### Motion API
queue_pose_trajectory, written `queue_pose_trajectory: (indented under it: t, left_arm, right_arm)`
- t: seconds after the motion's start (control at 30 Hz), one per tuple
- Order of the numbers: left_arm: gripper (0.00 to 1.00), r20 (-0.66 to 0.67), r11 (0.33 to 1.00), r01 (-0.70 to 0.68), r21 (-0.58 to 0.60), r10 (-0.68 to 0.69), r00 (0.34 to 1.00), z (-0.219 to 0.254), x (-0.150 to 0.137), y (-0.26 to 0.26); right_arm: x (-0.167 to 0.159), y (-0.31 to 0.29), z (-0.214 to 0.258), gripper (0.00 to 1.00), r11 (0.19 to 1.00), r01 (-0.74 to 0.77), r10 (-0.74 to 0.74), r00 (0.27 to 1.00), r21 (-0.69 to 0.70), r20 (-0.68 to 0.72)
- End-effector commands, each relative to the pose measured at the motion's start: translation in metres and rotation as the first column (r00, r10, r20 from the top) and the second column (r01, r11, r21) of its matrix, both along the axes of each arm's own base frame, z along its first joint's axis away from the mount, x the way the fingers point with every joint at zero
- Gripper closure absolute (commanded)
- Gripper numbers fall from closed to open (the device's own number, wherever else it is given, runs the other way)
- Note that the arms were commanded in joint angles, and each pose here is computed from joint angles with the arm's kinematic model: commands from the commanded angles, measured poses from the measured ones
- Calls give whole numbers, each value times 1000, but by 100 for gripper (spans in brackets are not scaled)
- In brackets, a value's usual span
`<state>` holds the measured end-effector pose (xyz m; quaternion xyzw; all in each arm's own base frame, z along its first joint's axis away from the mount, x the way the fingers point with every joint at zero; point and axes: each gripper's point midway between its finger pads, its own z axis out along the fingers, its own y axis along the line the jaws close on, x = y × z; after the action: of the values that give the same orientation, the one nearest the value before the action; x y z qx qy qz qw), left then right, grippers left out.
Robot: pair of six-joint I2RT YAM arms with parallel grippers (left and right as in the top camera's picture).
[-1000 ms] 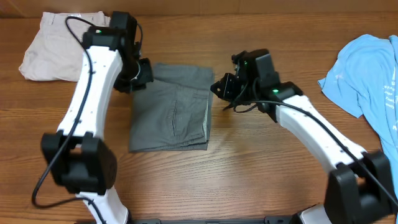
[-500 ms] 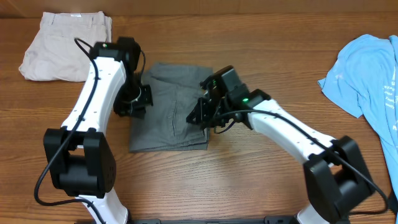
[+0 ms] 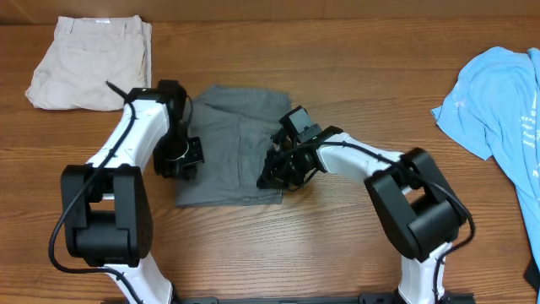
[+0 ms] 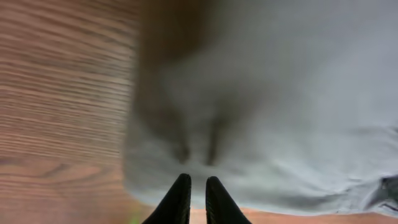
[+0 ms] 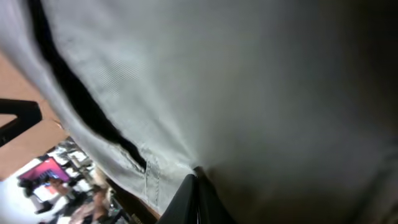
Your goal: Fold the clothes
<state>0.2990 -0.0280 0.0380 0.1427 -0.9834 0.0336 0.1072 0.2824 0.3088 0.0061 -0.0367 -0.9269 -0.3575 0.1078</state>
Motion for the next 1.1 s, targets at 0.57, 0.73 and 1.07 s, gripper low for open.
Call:
queue_pose_trajectory:
  t: [0.57, 0.73, 1.07]
  left_arm:
    - [91, 96, 973, -108, -206, 129, 987, 19, 21, 23]
    - [14, 126, 974, -44, -224, 74, 989, 21, 22, 20]
    - [0, 145, 955, -45, -293, 91, 985, -6, 17, 8]
  right_arm:
    - [42, -52, 35, 95, 963, 195, -156, 966, -184, 209]
    - [43, -67, 83, 0, 961, 200, -123, 929, -192, 349]
    - [42, -82, 90, 0, 943, 224, -118, 916, -245, 383]
